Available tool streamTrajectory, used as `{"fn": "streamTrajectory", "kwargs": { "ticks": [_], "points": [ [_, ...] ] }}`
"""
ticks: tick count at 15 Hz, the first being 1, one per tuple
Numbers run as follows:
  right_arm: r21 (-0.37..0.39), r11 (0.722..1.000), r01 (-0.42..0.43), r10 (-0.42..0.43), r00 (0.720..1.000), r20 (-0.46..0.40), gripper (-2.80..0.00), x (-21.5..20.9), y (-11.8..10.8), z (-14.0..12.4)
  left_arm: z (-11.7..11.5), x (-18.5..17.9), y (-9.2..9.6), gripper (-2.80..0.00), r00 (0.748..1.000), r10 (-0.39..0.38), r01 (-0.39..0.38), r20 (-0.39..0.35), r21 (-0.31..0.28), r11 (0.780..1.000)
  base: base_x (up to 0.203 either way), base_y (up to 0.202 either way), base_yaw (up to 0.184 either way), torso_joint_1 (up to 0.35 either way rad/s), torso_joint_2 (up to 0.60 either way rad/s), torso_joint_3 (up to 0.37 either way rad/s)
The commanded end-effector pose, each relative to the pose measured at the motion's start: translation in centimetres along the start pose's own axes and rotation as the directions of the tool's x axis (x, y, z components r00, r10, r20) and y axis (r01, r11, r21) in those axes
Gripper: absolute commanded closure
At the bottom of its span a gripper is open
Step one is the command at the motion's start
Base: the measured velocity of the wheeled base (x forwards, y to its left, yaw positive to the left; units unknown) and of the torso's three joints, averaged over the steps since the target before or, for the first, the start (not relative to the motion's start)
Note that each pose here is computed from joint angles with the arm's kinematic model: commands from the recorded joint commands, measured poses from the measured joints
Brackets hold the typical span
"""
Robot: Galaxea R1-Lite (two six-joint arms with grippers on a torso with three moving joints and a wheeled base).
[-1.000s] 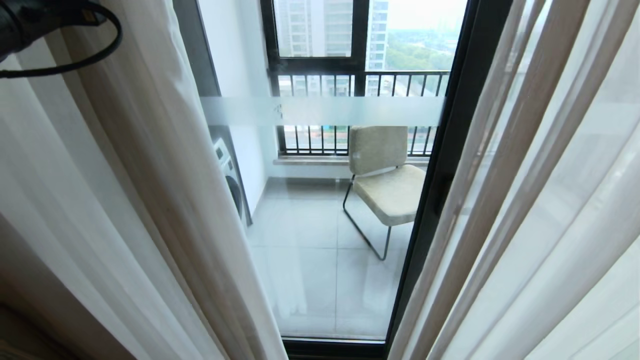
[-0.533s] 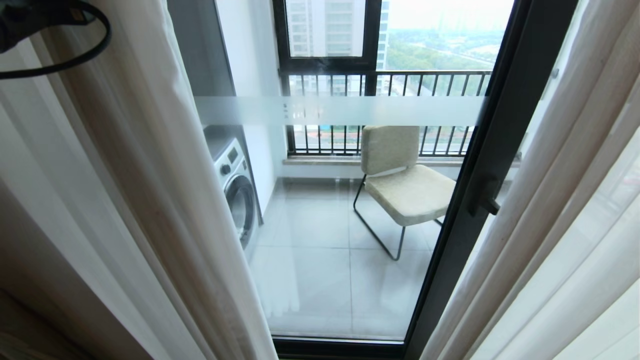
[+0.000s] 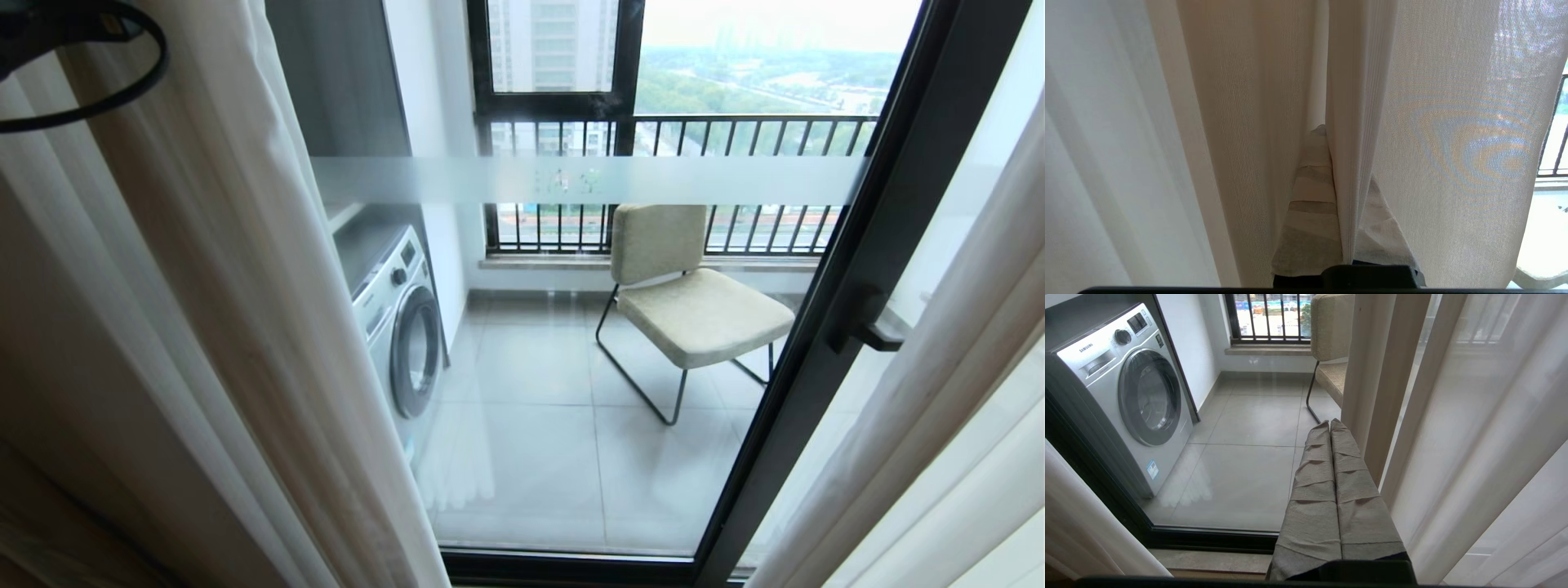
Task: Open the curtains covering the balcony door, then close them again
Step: Pull the inner curtains open on both sides
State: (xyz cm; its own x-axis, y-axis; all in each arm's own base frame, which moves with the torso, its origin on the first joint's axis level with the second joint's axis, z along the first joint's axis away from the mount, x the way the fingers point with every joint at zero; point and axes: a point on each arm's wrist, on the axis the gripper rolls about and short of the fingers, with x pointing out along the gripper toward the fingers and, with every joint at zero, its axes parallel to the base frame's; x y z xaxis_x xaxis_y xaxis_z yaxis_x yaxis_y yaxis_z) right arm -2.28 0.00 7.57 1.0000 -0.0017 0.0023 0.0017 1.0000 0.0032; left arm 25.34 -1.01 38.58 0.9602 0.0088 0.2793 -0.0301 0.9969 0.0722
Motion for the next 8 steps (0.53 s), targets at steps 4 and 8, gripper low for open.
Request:
{"fn": "streamTrajectory", "kwargs": {
  "ticks": [4,8],
  "points": [
    [0.000,1.000,0.000,0.000,1.000,0.001,0.00,0.00,0.00,0.01,-0.01,0.03,-0.01,0.00,1.000,-0.001,0.001,0.002,0.000,1.000,0.000,0.191,0.000,0.001,0.00,0.002],
    [0.000,1.000,0.000,0.000,1.000,0.001,0.00,0.00,0.00,0.01,-0.07,0.05,0.63,0.00,1.000,0.017,-0.017,0.001,0.006,1.000,0.000,0.189,0.000,0.005,0.00,0.002]
  ]
}}
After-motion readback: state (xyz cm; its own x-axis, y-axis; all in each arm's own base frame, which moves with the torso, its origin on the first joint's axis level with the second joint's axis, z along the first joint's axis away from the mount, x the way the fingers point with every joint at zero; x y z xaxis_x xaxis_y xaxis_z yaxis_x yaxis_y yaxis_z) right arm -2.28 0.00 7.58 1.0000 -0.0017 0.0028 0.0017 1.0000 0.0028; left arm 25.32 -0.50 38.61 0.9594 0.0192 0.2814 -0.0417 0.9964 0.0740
